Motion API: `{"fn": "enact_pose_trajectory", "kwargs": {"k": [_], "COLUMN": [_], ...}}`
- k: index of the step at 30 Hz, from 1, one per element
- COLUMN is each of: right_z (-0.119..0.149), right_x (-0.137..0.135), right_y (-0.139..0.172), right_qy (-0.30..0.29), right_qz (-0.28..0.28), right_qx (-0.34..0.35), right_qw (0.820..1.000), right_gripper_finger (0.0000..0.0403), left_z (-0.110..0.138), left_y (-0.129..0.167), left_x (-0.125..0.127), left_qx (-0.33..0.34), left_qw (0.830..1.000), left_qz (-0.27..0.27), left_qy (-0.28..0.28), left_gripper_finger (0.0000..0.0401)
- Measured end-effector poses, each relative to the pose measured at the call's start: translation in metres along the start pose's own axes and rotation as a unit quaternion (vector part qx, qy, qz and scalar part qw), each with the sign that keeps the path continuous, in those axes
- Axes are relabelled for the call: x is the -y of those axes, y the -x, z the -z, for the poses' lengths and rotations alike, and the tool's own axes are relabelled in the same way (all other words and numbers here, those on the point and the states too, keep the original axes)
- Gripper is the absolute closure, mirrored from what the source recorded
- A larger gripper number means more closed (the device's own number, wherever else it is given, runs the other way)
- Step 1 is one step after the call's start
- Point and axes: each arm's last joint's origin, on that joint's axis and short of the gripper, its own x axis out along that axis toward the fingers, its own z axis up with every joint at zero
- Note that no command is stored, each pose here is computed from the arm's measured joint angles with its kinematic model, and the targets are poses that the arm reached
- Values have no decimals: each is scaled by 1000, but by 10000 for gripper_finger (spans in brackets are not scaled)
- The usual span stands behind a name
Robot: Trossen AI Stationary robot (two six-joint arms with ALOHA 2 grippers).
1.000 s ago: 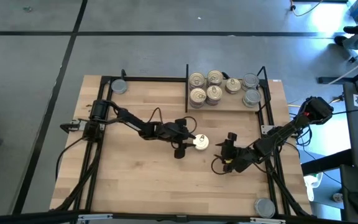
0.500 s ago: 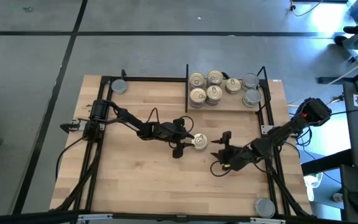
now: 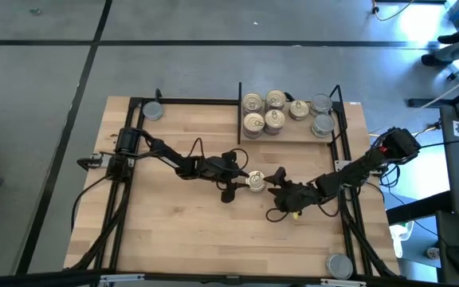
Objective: Stack canned seafood by type on shelf
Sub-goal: Stack the blue tuna can on top of the blue tuna can
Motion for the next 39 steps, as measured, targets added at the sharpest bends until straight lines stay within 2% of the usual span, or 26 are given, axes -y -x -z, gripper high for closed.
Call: {"fn": "enact_pose_trajectory", "kwargs": {"k": [8,13,33,36,39], "right_z": [1,2,0,0,0], "right_x": [3,3,2,2,2], "right_y": [-4,-4,-4,-4,-4], "right_qy": [66,105,103,103,102], "right_qz": [-33,-28,-44,-44,-42], "right_qx": [27,25,45,44,44], "right_qw": [997,994,993,993,993], "right_gripper_finger": [120,120,120,103,65], "left_z": [0,0,0,0,0], "left_y": [0,0,0,0,0], "left_x": [0,0,0,0,0], "left_qx": [0,0,1,1,1], "left_qw": [1000,1000,1000,1000,1000], "left_qz": [0,-1,-1,-1,-1], "left_qy": [-2,-2,-6,-4,-4], "left_gripper_finger": [225,225,225,225,225]}}
